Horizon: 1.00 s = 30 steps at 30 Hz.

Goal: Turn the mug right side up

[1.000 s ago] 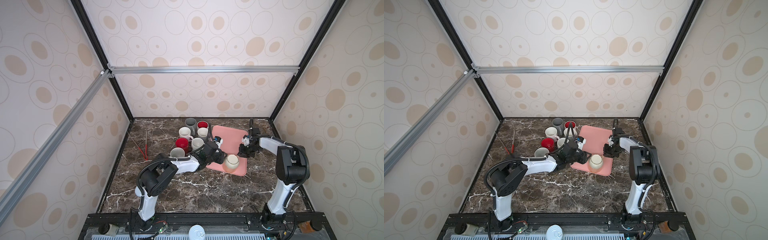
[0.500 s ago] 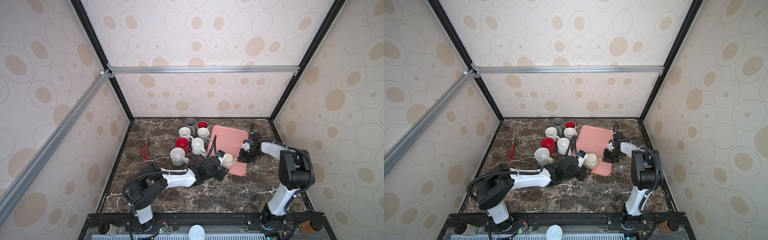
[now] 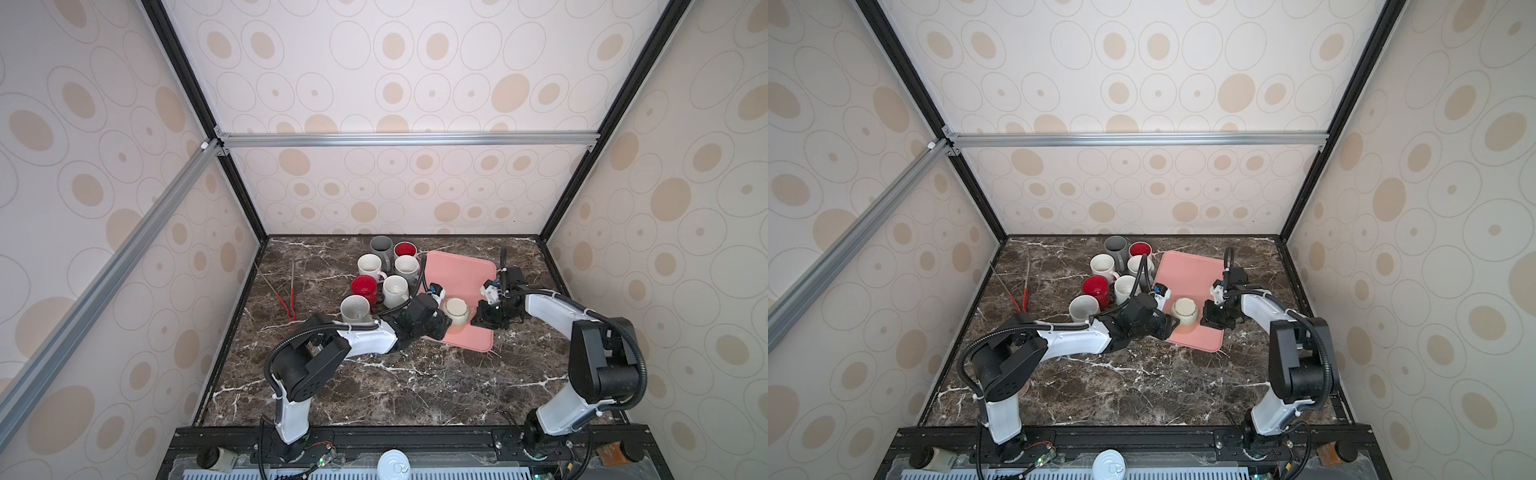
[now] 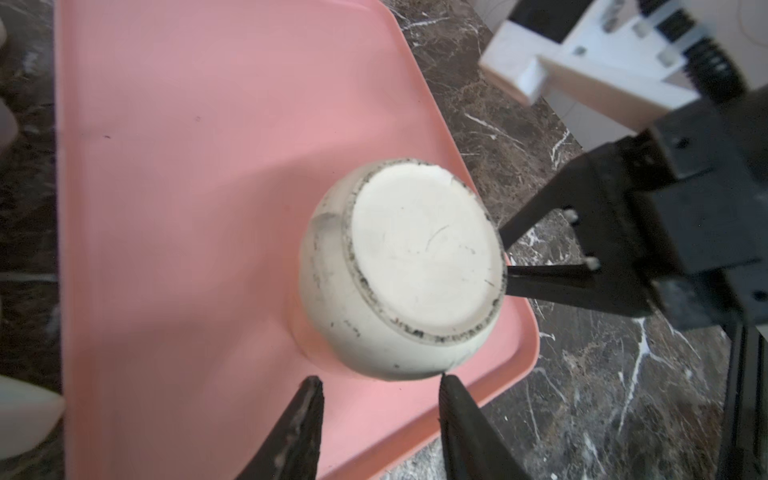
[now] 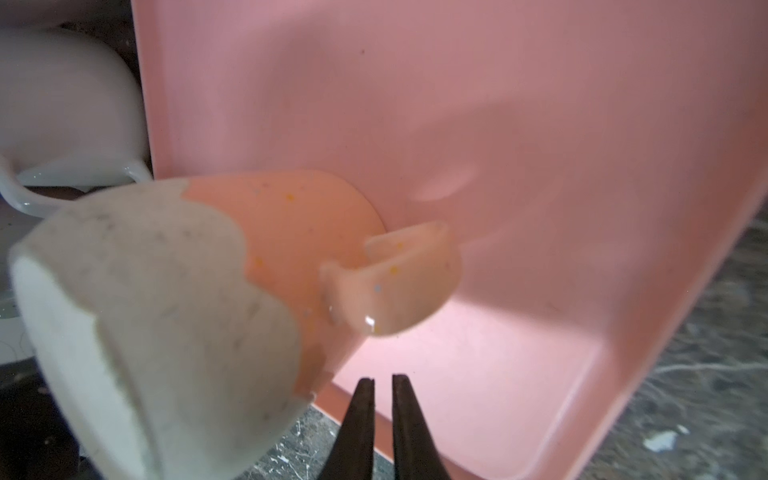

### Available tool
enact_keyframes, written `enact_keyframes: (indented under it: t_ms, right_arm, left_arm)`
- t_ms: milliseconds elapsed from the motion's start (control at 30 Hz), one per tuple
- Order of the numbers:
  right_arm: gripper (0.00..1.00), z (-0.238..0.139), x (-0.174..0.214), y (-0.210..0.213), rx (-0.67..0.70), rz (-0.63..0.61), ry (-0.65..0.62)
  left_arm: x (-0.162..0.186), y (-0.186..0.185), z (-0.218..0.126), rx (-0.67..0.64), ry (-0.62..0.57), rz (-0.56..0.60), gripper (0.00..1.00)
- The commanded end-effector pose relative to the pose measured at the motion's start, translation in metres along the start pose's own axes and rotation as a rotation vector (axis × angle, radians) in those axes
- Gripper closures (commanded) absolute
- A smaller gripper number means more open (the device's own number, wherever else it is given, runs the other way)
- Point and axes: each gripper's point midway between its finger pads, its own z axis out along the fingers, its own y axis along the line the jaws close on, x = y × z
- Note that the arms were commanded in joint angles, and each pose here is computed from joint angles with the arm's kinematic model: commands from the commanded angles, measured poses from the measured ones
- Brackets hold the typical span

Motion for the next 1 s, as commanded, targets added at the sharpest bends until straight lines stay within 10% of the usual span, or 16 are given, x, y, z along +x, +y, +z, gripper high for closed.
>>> enact_keyframes:
  t_ms: [0,433,967]
  right_arm:
    - [0.87,-0.021,-0.015,-0.006,0.053,0.031,-0.070]
    - [0.87,0.021,-0.086,-0.005,-0.014,0.033,-0.122]
    - [0.88,0.041,0.011,0.023,-0.102,0.071,-0.019]
  left_arm:
    - [-0.010,0.000,0.002,-0.005,-0.010,-0.022,0.54]
    - [0.011,-0.023,0.007,0.081,0.030,-0.069,0.56]
    - [-0.038,0.012,0.028,-0.003,0.012,-0.067,0.52]
